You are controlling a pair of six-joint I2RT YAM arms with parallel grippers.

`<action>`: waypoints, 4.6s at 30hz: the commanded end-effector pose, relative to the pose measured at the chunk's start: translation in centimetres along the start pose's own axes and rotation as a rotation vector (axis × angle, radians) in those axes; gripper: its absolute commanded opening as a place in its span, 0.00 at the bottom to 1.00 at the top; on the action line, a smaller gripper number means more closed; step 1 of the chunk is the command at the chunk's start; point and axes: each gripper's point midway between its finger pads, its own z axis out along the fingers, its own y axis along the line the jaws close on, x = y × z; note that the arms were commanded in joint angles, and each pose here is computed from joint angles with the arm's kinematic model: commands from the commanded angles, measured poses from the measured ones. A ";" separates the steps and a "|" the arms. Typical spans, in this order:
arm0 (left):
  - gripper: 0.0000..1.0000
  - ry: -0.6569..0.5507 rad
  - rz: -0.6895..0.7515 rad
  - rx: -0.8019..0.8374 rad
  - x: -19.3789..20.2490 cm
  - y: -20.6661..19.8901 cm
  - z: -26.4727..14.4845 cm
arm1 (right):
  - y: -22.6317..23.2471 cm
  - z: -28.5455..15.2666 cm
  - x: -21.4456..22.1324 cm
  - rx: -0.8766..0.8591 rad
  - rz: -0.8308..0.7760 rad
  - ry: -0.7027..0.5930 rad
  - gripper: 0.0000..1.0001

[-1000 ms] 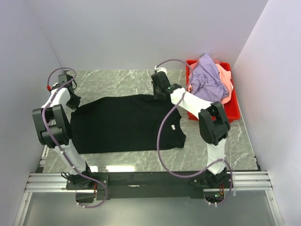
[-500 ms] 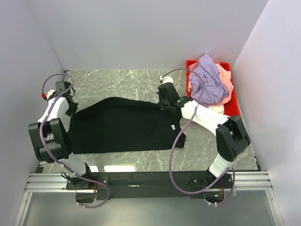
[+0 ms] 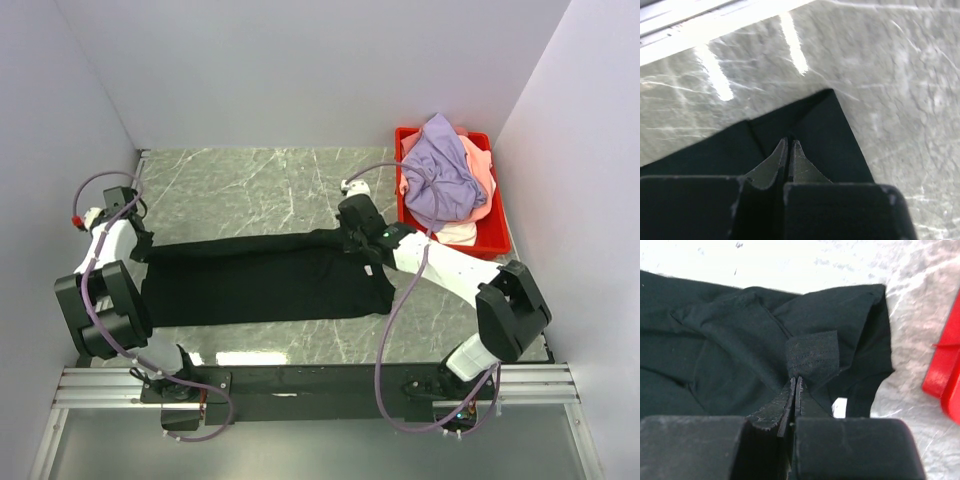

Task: Fold and stack the t-shirts
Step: Fold the tshirt

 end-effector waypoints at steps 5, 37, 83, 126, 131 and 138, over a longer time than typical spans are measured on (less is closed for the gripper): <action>0.01 -0.048 -0.052 0.022 -1.6 0.1 0.1 | 0.7 -1.4 2.0 -0.020 0.019 0.013 0.00; 0.99 0.025 -0.035 0.264 0.2 -5.4 -4.0 | 7.2 -3.3 1.9 -0.439 0.114 0.173 0.75; 1.00 0.140 0.168 0.108 6.0 -3.2 3.4 | 7.8 0.1 3.8 -0.460 0.043 0.246 0.80; 0.99 0.148 0.184 0.147 6.3 -3.5 3.2 | 15.8 -4.6 10.5 -0.667 -0.200 0.380 0.74; 1.00 0.145 0.185 0.159 6.4 -3.6 3.0 | 13.4 -5.0 8.1 -0.531 -0.243 0.289 0.74; 0.99 0.143 0.188 0.170 6.3 -3.7 3.0 | 8.0 -1.2 4.2 -0.296 -0.254 0.237 0.73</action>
